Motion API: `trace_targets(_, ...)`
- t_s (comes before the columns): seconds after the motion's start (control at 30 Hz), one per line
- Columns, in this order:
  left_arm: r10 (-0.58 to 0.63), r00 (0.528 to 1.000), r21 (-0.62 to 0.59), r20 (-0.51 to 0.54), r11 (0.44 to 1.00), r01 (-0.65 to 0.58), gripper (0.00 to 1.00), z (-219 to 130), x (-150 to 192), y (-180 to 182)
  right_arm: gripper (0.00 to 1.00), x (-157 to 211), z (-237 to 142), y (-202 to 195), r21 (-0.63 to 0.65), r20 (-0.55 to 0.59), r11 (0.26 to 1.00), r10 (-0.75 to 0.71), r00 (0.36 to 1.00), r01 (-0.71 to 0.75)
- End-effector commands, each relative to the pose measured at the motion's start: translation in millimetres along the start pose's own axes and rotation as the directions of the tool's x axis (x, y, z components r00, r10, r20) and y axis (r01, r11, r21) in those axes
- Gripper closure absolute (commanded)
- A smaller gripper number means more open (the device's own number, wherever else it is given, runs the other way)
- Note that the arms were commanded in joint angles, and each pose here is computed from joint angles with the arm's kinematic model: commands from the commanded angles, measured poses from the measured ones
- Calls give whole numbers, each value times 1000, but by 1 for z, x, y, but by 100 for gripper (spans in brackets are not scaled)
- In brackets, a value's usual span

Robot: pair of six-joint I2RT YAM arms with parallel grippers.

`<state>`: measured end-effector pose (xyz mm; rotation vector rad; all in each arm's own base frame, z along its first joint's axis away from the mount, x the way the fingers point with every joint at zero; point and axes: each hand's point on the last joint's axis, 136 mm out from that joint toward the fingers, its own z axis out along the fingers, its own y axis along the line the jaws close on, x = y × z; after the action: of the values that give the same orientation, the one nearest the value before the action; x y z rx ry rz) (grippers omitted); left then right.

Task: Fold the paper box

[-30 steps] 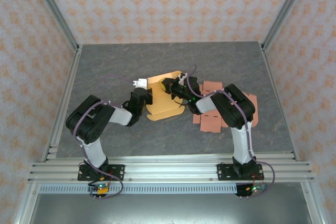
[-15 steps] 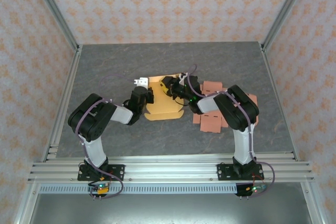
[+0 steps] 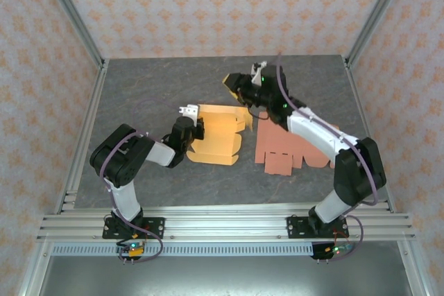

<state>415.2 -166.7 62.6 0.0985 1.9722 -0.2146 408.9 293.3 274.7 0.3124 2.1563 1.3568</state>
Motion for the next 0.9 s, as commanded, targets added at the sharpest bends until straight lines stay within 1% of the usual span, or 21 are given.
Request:
trace_targets(0.0, 19, 998, 54, 60, 998, -22, 91, -9, -8, -10, 56, 14, -5, -48, 262, -236, 932, -190, 953, 251)
trace_targets(0.03, 21, 999, 58, 50, 998, -23, 90, -9, -6, -11, 53, 19, -1, -41, 196, -312, 910, -296, 903, 366)
trace_targets(0.07, 24, 999, 62, 46, 998, -27, 90, -10, -3, -12, 51, 24, 3, -41, 151, -368, 888, -357, 858, 434)
trace_targets(0.17, 57, 998, 66, 41, 996, -59, 90, -10, 6, -17, 45, 30, 11, -49, 58, -442, 803, -512, 737, 593)
trace_targets(0.27, 76, 996, 56, 44, 995, -78, 91, -11, 6, -20, 44, 32, 23, -59, 20, -500, 769, -546, 673, 639)
trace_targets(0.33, 71, 996, 50, 46, 996, -73, 91, -11, 6, -19, 44, 44, 33, -70, -15, -567, 777, -526, 634, 630)
trace_targets(0.43, 82, 996, 50, 46, 995, -85, 91, -10, 9, -22, 44, 63, 46, -85, -50, -629, 755, -532, 567, 654)
trace_targets(0.5, 79, 996, 44, 51, 996, -81, 91, -9, 9, -21, 44, 69, 51, -95, -35, -648, 749, -521, 556, 661)
trace_targets(0.6, 71, 996, 44, 49, 996, -73, 91, -9, 9, -22, 46, 81, 57, -104, -49, -672, 778, -490, 555, 627)
trace_targets(0.63, 67, 996, 45, 52, 997, -69, 91, -9, 9, -21, 47, 86, 58, -107, -56, -684, 780, -485, 546, 623)
trace_targets(0.7, 57, 996, 49, 62, 997, -60, 91, -8, 7, -22, 48, 93, 60, -114, -45, -704, 775, -473, 530, 631)
trace_targets(0.77, 47, 997, 51, 66, 997, -50, 90, -8, 4, -23, 49, 95, 60, -120, -25, -711, 771, -461, 530, 637)
trace_targets(0.8, 42, 997, 55, 67, 997, -46, 88, -9, 2, -24, 50, 94, 61, -124, -9, -713, 769, -453, 535, 639)
trace_targets(0.87, 28, 997, 62, 78, 998, -32, 77, -12, -3, -25, 52, 93, 62, -131, 15, -716, 760, -445, 538, 649)
